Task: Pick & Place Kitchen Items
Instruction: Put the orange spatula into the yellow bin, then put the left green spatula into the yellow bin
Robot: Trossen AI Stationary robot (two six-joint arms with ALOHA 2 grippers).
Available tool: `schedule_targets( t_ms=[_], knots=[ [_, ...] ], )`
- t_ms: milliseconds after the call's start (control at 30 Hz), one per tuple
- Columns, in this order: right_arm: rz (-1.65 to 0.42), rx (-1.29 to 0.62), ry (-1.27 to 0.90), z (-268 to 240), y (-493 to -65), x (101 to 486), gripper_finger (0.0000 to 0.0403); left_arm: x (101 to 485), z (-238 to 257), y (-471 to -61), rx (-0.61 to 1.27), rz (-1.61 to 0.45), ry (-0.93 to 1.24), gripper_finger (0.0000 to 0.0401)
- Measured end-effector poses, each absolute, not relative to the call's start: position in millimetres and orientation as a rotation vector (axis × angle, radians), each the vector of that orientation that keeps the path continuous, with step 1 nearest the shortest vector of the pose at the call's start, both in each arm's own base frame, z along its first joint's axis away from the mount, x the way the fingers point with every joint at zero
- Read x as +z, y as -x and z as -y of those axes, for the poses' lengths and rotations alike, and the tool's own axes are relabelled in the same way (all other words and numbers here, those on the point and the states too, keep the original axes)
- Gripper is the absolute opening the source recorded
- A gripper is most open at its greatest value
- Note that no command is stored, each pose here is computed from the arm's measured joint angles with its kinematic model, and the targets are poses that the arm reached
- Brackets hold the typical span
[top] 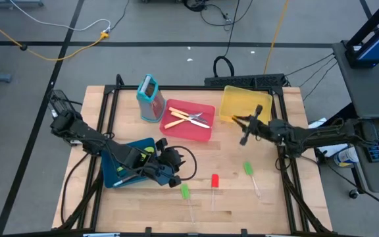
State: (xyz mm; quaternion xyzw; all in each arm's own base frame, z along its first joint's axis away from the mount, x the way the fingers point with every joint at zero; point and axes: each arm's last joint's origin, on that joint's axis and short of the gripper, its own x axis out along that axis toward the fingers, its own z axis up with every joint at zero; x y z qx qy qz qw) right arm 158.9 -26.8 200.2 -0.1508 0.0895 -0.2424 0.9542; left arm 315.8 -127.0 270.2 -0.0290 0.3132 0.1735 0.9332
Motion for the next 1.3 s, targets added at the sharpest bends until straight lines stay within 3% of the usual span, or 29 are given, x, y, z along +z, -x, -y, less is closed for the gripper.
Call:
schedule_targets(
  t_ms=[300,900,1300],
  knots=[
    [-0.486,-0.781,0.22,76.4,-137.8,174.6,0.0022,270.3,127.0,-315.9,0.353,-0.641,0.054,0.0102],
    [-0.719,-0.909,0.045,117.6,-134.7,131.8,0.0024,270.3,124.6,-316.8,0.36,-0.641,0.056,0.0102],
    [-0.717,-0.908,0.053,120.8,-138.6,127.4,0.011,270.2,124.6,-316.8,0.36,-0.642,0.054,0.0102]
  ],
)
